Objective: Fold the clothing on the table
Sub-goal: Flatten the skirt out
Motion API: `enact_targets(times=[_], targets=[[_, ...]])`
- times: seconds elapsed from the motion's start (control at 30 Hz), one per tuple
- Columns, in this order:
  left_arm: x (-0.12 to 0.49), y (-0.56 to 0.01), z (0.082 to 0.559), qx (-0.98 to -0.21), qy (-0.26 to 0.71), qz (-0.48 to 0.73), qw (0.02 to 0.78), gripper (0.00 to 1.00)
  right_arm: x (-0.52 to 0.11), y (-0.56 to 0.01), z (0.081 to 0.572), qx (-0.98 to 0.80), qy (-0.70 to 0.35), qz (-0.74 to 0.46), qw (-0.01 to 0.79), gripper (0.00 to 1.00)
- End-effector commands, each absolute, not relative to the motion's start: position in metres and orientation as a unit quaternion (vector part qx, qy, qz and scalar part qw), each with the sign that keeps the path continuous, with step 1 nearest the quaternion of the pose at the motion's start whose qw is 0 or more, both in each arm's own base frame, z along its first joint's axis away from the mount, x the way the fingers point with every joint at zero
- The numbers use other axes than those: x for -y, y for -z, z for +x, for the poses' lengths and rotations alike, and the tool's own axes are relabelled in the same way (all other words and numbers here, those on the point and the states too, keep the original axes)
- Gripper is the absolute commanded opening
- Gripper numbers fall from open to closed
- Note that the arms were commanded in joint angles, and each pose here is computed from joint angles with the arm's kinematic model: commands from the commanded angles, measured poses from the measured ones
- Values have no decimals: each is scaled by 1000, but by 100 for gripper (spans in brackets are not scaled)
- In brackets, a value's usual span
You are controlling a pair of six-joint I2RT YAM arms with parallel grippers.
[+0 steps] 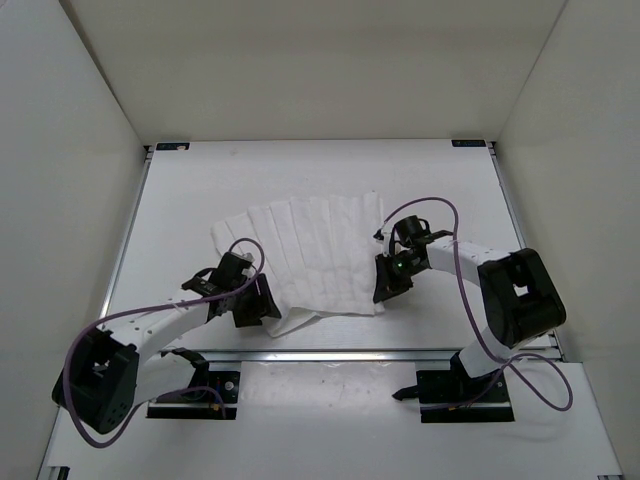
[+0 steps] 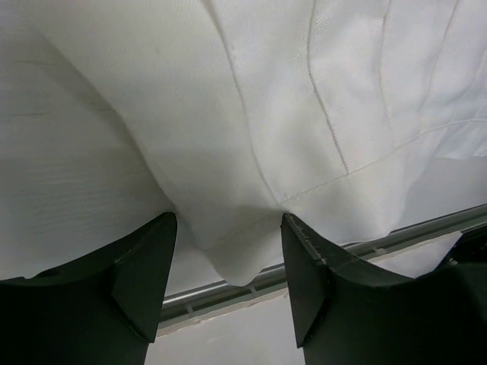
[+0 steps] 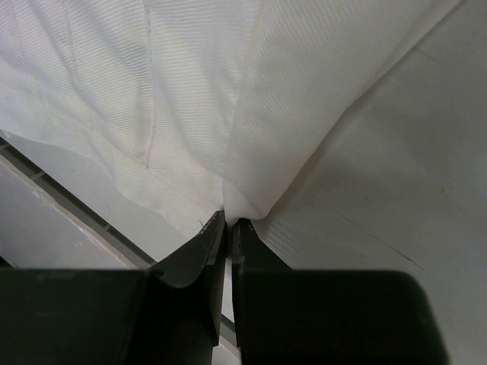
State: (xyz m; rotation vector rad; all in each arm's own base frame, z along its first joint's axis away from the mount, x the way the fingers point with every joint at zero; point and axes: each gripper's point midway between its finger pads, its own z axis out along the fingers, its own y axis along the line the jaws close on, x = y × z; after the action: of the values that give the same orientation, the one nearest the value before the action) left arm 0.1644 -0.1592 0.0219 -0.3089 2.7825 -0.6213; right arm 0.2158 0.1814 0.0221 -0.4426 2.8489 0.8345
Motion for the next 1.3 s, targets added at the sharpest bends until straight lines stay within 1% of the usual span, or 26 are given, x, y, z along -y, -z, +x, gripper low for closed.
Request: enact_targets(times=[0.0, 0.13, 0.2, 0.23, 0.3, 0.33, 0.47, 0.57, 0.63, 0.67, 0.7, 0.73, 0.77, 0.8, 0.83, 0.87, 0.9, 0.93, 0.97, 1.0, 1.07, 1.1, 1.13, 1.2, 1.23, 1.27], targets=[[154, -9, 162, -963, 194, -130, 133, 67, -189, -28, 218, -938, -296, -164, 71, 1], [147, -4, 161, -964, 180, -140, 135, 45, -189, -26, 217, -939, -292, -165, 70, 1], [146, -5, 163, -963, 180, -148, 137, 27, -188, -27, 217, -939, -296, -161, 72, 0], [147, -4, 161, -964, 179, -144, 134, 23, -188, -27, 218, -939, -297, -160, 74, 0], [145, -7, 164, -965, 171, -143, 140, 3, -186, -29, 220, -938, -302, -152, 79, 0], [148, -9, 166, -965, 174, -136, 143, 0, -183, -29, 223, -939, -302, -145, 81, 1], [141, -18, 177, -965, 171, -129, 151, 0, -178, -47, 248, -939, -301, -125, 114, 0], [130, -29, 209, -963, 160, -139, 168, 0, -176, -76, 281, -925, -329, -99, 162, 0], [131, -52, 250, -963, 154, -104, 193, 0, -171, -96, 309, -917, -339, -84, 192, 0], [127, -49, 266, -968, 137, -93, 190, 0, -170, -109, 330, -914, -337, -84, 210, 0], [135, -64, 296, -966, 132, -78, 207, 0, -169, -132, 355, -906, -335, -94, 242, 0], [143, -101, 332, -956, 133, -45, 256, 0, -166, -142, 364, -905, -331, -97, 251, 0], [154, -124, 369, -950, 127, -15, 287, 0, -160, -165, 392, -898, -323, -99, 284, 0], [156, -129, 387, -951, 111, -4, 288, 0, -160, -196, 415, -887, -322, -105, 314, 0], [165, -161, 422, -940, 109, 22, 323, 0, -154, -205, 430, -885, -318, -103, 323, 0], [175, -219, 454, -913, 111, 44, 391, 0, -149, -254, 452, -864, -313, -114, 378, 1], [174, -229, 469, -909, 90, 54, 403, 0, -146, -299, 471, -842, -304, -123, 428, 0], [174, -291, 489, -877, 86, 49, 471, 0, -142, -317, 480, -833, -297, -125, 449, 0], [178, -336, 503, -848, 94, 52, 519, 0, -134, -362, 488, -807, -281, -136, 502, 0], [173, -360, 510, -830, 87, 43, 549, 0, -127, -396, 490, -784, -267, -143, 541, 0], [164, -427, 513, -774, 107, 22, 624, 0, -115, -430, 486, -757, -256, -150, 583, 0], [155, -430, 507, -769, 108, 17, 630, 0, -109, -429, 481, -758, -253, -147, 583, 0], [148, -464, 493, -737, 118, 10, 666, 0, -101, -440, 474, -749, -244, -148, 598, 0], [143, -417, 487, -757, 111, 10, 644, 0, -92, -405, 466, -773, -223, -144, 577, 0], [141, -432, 475, -738, 121, 12, 664, 0, -89, -407, 458, -770, -214, -141, 585, 0], [143, -391, 472, -763, 109, 21, 637, 0, -87, -374, 455, -788, -214, -132, 562, 0]])
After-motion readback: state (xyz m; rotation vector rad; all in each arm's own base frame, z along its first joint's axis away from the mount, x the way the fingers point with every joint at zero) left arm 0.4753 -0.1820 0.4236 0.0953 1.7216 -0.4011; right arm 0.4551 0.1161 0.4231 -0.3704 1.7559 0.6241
